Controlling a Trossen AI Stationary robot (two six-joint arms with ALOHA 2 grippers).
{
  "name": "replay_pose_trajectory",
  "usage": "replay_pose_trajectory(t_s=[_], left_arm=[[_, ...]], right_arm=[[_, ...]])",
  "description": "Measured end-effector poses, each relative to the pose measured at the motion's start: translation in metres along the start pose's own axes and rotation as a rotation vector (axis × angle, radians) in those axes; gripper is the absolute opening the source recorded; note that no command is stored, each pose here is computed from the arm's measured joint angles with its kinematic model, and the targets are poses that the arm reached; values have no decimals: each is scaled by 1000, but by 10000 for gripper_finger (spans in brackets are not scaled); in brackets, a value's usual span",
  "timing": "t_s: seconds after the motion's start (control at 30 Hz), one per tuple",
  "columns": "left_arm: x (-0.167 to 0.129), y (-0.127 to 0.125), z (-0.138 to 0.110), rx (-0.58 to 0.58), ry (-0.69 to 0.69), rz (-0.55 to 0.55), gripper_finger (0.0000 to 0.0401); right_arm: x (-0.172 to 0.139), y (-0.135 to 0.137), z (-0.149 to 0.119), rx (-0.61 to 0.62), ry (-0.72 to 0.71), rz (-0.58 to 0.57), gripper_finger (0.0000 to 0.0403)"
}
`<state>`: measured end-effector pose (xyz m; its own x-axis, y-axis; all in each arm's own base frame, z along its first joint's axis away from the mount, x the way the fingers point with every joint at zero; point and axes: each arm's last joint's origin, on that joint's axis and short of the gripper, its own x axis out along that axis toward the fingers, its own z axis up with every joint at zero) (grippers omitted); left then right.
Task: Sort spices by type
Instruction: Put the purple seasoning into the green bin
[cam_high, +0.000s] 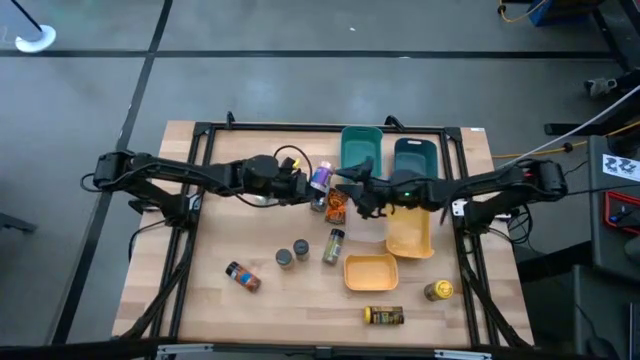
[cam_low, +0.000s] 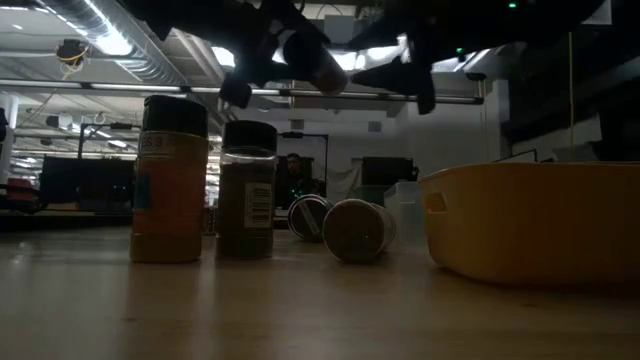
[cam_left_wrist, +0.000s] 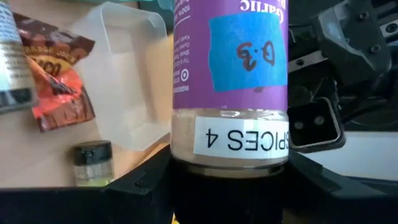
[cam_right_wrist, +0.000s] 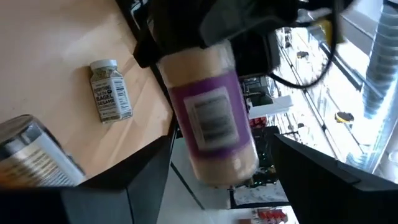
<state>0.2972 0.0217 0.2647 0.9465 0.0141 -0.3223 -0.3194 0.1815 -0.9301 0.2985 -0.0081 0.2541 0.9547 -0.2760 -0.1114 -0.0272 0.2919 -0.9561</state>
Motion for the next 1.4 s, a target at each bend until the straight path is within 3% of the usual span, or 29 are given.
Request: replay_pose_trajectory(t_s=[0.27, 0.57, 0.87, 1.1, 1.23, 1.4], left_arm=[[0, -1, -5, -12, 17, -4, 203], [0, -2, -6, -5, 18, -7, 203], [0, -1, -6, 16, 18, -6, 203], [0, -1, -6, 22, 19, -2, 203], [0, -1, -6, 100, 19, 0, 203], [0, 0, -5, 233, -4, 11, 209]], right_arm=[[21, 3, 6, -82, -12, 23, 276], [37, 2, 11, -84, -11, 25, 276], [37, 2, 10, 32, 16, 25, 273], [37, 5, 10, 95, 28, 49, 211], [37, 5, 9, 129, 36, 53, 182], [37, 5, 8, 168, 66, 47, 179]])
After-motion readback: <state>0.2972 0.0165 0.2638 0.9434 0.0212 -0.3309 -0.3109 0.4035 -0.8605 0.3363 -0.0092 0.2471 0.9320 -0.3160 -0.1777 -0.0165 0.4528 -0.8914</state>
